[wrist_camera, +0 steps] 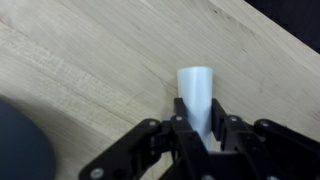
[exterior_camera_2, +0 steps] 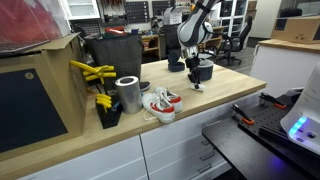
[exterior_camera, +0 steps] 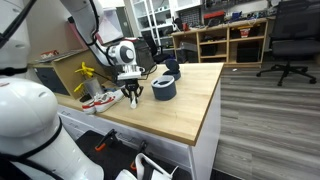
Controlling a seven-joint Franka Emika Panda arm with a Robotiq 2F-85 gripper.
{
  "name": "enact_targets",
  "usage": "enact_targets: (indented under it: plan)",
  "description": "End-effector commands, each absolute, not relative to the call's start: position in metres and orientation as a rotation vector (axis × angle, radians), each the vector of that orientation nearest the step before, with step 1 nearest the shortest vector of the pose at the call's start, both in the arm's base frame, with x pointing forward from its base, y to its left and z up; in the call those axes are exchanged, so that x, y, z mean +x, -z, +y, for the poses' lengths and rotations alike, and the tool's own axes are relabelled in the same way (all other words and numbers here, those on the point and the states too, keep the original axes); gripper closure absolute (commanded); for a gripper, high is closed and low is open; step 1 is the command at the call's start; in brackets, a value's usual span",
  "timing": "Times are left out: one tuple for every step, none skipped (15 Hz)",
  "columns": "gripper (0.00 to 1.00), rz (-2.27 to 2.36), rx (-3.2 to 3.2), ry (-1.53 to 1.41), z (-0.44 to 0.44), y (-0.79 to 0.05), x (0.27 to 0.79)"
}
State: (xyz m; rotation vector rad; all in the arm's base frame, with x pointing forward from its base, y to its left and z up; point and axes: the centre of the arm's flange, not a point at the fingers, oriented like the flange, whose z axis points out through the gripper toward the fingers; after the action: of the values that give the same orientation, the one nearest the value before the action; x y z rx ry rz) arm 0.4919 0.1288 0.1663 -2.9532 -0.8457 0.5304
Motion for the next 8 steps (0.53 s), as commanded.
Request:
enact_targets:
  plan:
    - [0.47, -0.831, -2.982, -0.507, 0.130, -0.166, 0.485]
    - [0.46, -0.825, -2.983, -0.504, 0.128, -0.170, 0.486]
    - [0.39, -0.826, -2.982, -0.500, 0.128, -0.172, 0.486]
    - [0.33, -0.831, -2.980, -0.495, 0.126, -0.177, 0.487]
    - [0.24, -0.833, -2.977, -0.489, 0.125, -0.181, 0.487]
    - [0.17, -0.838, -2.975, -0.483, 0.124, -0.188, 0.488]
    - [0.10, -0.839, -2.973, -0.471, 0.122, -0.197, 0.490]
    - [0.02, -0.840, -2.971, -0.458, 0.120, -0.204, 0.492]
